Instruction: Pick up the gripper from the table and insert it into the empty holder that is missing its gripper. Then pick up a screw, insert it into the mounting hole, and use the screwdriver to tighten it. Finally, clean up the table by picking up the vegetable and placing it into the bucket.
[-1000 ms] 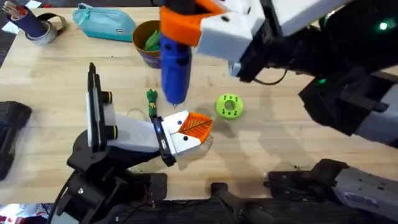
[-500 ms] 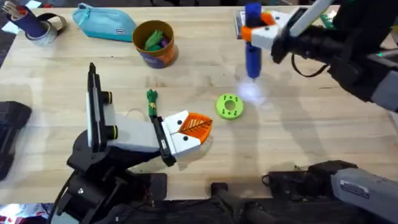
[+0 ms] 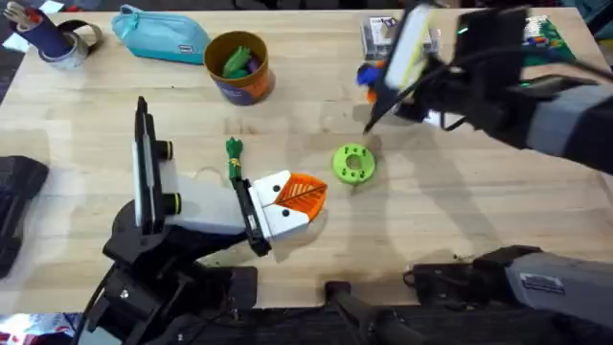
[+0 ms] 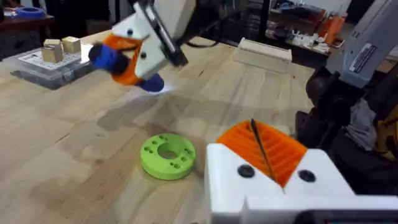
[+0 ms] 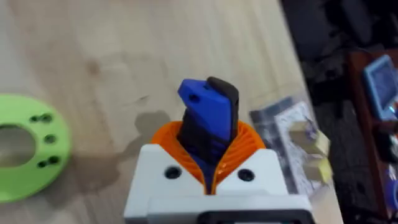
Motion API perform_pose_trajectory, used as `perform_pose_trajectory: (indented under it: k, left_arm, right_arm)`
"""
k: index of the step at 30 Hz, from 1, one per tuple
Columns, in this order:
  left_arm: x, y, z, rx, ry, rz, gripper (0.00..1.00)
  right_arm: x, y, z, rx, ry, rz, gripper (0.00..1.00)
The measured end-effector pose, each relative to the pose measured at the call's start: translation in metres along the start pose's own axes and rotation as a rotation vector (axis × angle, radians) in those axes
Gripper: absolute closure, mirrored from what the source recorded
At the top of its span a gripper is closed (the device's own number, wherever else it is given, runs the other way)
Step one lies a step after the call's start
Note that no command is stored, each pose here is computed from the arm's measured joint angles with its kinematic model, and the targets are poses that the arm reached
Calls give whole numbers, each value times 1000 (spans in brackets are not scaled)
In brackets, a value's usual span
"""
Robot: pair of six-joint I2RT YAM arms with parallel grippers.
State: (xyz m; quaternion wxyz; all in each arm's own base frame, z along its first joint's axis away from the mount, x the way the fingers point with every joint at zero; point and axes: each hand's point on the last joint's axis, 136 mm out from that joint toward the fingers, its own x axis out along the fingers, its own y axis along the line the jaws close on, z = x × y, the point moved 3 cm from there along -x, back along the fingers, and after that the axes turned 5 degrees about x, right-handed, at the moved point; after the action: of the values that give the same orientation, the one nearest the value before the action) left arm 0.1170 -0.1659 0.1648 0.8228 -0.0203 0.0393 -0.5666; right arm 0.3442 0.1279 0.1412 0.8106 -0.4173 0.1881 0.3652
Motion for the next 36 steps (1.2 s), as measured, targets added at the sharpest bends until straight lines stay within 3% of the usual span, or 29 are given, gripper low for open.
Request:
perform_pose_trajectory:
  k: [2,7,8,10,12,13,20,29,36]
  left_arm:
    - [0,0,0,0,0,0,984]
    - [0,0,0,0,0,0,984]
    - [0,0,0,0,0,0,984]
    - [0,0,0,0,0,0,984]
    - [0,0,0,0,0,0,984]
    - [0,0,0,0,0,0,984]
    - [0,0,0,0,0,0,984]
    - [0,1,0,1,-1,4,984]
    - [0,4,1,3,-5,27,984]
  right_arm:
    - [10,16,-3,-50,29,56,950]
    - [26,46,-7,-108,70,154,745]
    - [28,51,-5,-75,76,166,568]
    - [28,50,-5,-33,78,161,377]
    - [28,50,-5,17,82,157,98]
    - [28,50,-5,45,84,155,33]
    - [6,49,1,234,133,181,7]
    - [-86,10,54,553,141,145,6]
    - [-128,8,65,705,98,102,6]
